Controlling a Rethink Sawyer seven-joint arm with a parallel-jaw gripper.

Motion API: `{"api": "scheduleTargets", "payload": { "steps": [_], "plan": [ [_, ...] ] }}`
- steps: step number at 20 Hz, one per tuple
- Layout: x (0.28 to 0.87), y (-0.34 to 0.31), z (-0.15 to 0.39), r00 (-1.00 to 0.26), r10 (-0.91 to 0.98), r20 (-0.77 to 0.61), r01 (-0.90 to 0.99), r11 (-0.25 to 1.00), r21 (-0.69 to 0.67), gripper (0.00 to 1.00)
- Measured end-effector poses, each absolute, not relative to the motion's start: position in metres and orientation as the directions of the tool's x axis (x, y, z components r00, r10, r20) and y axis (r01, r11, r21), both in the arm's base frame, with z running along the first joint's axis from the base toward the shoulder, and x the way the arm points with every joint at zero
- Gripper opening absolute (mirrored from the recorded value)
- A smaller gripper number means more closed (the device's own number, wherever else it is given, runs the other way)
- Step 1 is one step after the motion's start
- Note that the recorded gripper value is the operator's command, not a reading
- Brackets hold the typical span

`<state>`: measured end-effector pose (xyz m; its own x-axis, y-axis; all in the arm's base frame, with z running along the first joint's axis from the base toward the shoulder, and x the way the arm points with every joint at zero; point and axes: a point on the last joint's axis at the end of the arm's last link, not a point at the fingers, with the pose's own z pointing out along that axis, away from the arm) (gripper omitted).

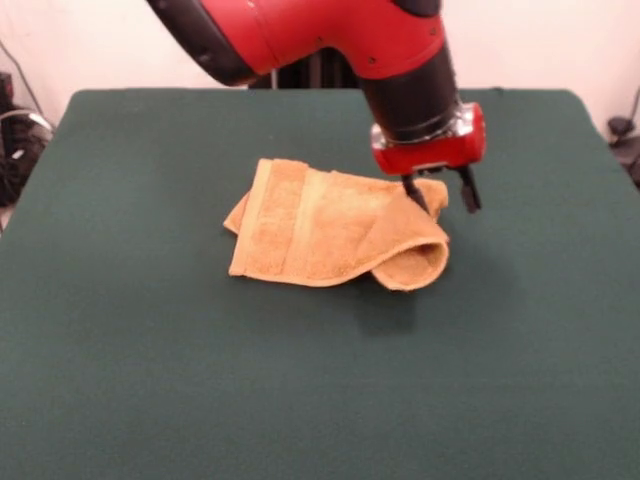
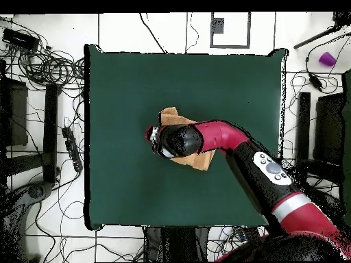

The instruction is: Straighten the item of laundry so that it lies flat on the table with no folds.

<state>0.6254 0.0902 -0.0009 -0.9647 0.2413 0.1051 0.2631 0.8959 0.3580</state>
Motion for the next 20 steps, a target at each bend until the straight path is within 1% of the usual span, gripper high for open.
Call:
{"api": "scheduleTargets", "payload": {
  "steps": [10,20],
  "plan": [
    [0.604,0.127,-0.045,-0.984,0.158,0.084,0.178,0.911,0.372,1.0],
    [0.615,0.102,-0.034,-0.973,0.212,0.092,0.231,0.889,0.396,1.0]
  ]
}}
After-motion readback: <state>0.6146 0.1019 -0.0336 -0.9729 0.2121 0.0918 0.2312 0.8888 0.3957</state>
